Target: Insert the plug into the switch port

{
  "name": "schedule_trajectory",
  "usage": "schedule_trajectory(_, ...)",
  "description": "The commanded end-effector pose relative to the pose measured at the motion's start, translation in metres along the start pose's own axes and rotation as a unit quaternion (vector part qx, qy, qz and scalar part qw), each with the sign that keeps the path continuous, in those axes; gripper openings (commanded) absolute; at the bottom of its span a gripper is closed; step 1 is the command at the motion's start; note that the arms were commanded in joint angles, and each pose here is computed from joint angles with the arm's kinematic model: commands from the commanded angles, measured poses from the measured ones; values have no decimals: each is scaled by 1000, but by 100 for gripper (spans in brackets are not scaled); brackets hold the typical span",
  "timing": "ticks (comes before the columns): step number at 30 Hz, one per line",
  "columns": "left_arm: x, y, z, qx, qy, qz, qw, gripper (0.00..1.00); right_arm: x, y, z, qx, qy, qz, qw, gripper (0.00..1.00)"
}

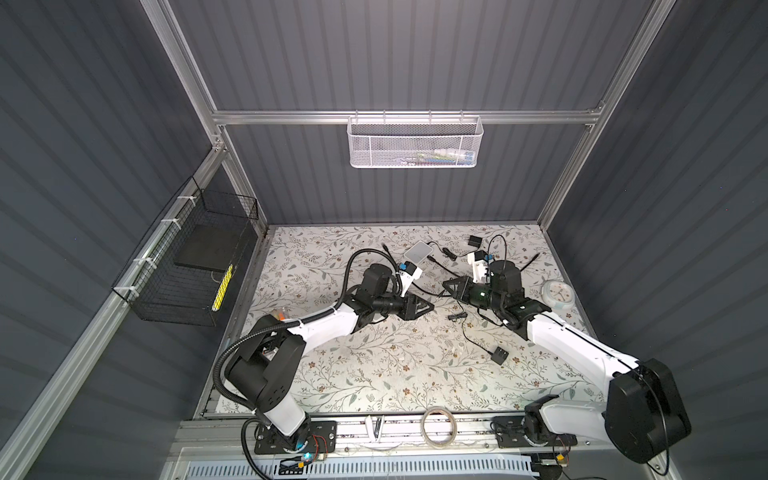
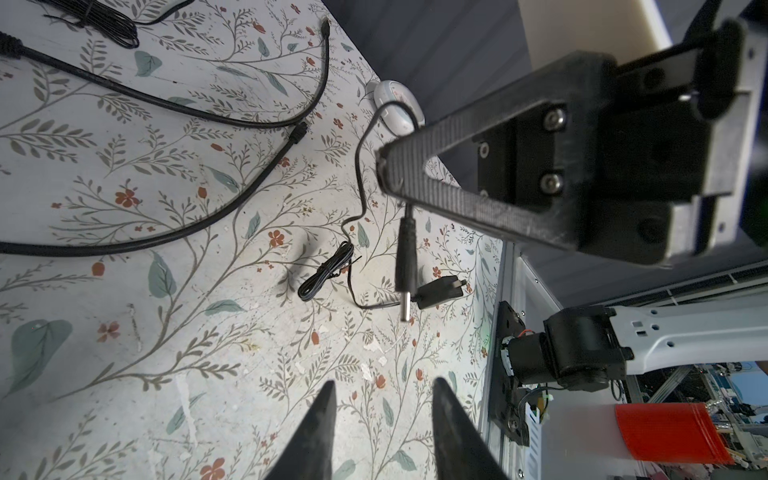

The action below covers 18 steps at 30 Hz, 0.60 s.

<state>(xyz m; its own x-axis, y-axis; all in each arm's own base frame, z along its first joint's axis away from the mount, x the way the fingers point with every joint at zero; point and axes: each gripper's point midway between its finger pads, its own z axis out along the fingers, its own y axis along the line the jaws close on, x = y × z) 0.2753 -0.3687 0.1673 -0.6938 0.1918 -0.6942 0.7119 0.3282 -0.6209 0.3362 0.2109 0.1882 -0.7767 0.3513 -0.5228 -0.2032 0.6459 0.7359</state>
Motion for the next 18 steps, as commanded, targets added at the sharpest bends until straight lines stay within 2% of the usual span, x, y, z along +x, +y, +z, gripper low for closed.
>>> schedule_trajectory(1,-18,-15,5,33,-18,15,999,35,4,4,1,-18,7,0,1000,0)
schedule_trajectory(18,-18,-12,15,45,-8,15,999,18,7,4,0,-22,13,2,1000,0)
